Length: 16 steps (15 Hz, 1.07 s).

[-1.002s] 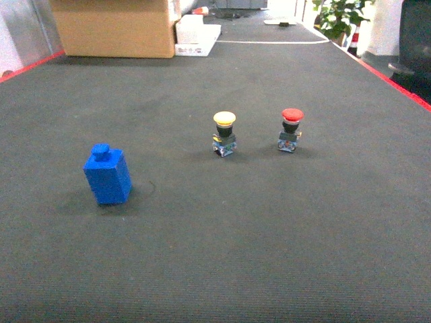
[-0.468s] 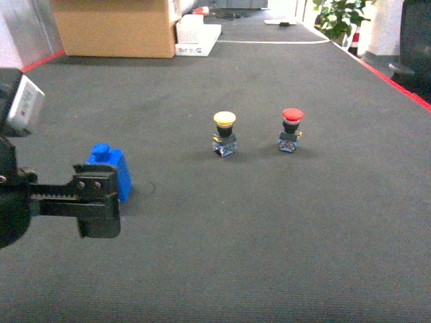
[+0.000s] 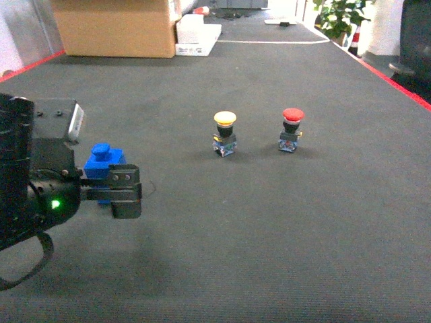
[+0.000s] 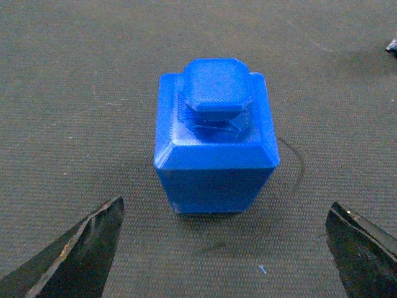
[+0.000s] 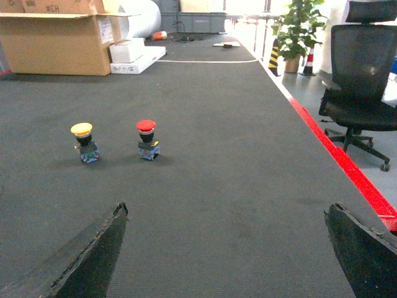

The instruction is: Pick blue part to blue bin on bottom shelf

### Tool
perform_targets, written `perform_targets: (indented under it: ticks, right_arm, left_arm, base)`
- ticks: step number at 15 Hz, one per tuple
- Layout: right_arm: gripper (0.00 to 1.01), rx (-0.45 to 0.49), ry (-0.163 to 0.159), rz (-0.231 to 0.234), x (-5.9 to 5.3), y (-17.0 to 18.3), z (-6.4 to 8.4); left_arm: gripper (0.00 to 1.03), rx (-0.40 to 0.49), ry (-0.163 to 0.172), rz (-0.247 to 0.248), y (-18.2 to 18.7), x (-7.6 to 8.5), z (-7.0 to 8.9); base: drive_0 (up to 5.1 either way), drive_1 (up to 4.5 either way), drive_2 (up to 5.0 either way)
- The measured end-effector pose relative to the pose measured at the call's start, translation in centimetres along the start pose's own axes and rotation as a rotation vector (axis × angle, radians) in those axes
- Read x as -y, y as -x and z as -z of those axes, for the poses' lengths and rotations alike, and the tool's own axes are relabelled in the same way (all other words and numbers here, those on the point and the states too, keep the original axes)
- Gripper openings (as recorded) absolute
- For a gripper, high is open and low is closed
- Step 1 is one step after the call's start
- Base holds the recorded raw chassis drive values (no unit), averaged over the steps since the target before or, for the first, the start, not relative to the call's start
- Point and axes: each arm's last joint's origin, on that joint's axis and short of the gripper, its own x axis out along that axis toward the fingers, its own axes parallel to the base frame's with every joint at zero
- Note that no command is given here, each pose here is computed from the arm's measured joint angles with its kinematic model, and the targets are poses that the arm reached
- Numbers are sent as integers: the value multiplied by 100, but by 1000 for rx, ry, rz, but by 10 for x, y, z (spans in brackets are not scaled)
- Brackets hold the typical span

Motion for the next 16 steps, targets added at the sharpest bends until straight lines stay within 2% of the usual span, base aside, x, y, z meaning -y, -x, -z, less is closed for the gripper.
perform_targets:
  ticks: [3,5,9,10,13,14,16]
  right_arm:
    - [98,0,0,0,0,0,0]
    - [98,0,0,0,0,0,0]
    - [98,0,0,0,0,0,0]
    - [98,0,0,0,0,0,0]
    - [98,0,0,0,0,0,0]
    - [98,0,0,0,0,0,0]
    - [98,0,0,0,0,0,0]
  left_arm:
    - [98,2,-1,-11,-30,0,-2]
    - [98,12,-20,-15,-47,1,-6]
    - [54,59,-27,-33,-65,2,-6]
    - [46,66,-26,-33,-65,2,-7]
    - [44,89,-37,-43,-65,1,-8]
    - [44,93,-39,-45,-45,-4,-1]
    - [44,134,-28,-46,-8,-10,-8]
  base:
    - [0,0,0]
    - [0,0,0]
    - [0,0,0]
    - [0,0,0]
    - [0,0,0]
    - [0,0,0]
    - [0,0,0]
